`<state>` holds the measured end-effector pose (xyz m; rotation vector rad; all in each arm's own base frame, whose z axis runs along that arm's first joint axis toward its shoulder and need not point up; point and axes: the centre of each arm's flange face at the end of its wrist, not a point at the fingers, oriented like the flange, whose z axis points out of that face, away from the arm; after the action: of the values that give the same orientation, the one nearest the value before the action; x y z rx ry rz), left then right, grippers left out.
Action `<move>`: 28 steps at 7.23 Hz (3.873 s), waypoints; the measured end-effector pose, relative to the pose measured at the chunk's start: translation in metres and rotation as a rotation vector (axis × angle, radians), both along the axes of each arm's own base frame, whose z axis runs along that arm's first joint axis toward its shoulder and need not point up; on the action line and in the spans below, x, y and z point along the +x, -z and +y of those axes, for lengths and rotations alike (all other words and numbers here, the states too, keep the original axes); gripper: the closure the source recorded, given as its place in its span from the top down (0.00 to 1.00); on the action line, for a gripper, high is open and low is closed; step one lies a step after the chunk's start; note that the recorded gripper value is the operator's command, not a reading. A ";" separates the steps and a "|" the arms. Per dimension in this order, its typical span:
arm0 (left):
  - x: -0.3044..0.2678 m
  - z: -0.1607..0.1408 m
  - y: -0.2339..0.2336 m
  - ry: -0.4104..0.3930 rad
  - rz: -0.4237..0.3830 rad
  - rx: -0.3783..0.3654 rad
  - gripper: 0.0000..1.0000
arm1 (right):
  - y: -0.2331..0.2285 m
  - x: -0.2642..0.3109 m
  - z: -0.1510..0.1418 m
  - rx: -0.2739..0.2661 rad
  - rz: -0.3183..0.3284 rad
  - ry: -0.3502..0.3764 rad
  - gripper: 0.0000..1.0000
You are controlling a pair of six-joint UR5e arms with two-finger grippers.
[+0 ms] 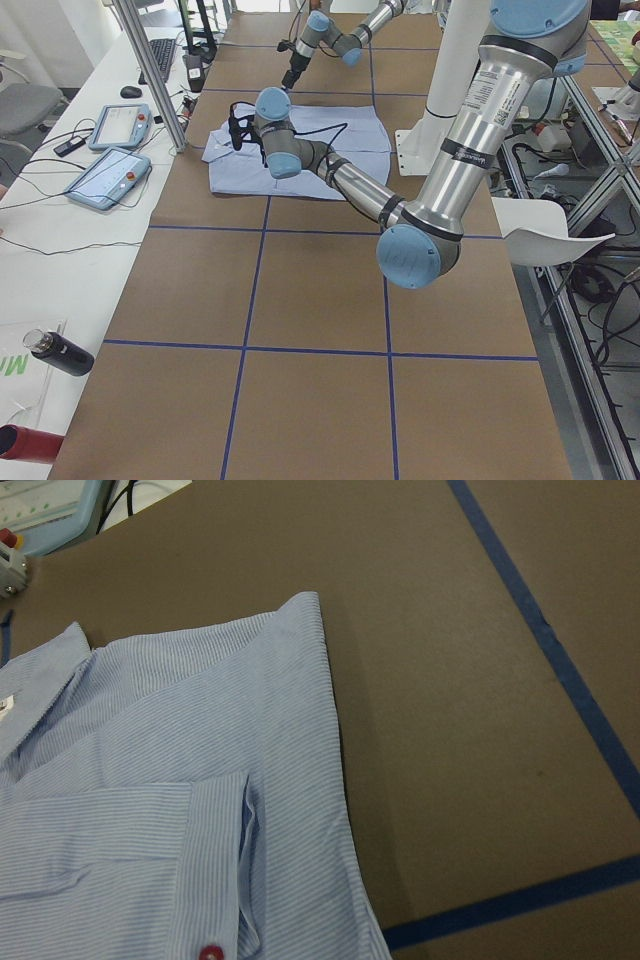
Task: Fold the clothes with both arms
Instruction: 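Move the right gripper down along the shirt side toward the hem, then position the right gripper at the hem corner nearest the robot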
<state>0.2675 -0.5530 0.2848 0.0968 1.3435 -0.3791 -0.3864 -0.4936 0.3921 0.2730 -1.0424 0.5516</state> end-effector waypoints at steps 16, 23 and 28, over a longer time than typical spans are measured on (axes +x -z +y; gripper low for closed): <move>-0.042 0.044 0.026 0.055 0.032 0.073 0.99 | -0.002 -0.065 0.324 -0.395 -0.059 -0.029 0.77; -0.042 0.044 0.025 0.056 0.031 0.069 0.99 | -0.010 -0.065 0.322 -0.392 -0.007 -0.048 0.40; -0.041 0.042 0.022 0.061 0.025 0.068 0.99 | -0.011 -0.062 0.321 -0.390 -0.004 -0.052 0.16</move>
<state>0.2262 -0.5110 0.2628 0.1903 1.3811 -0.3875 -0.4485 -0.1724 0.4032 -0.0459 -0.9112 0.7882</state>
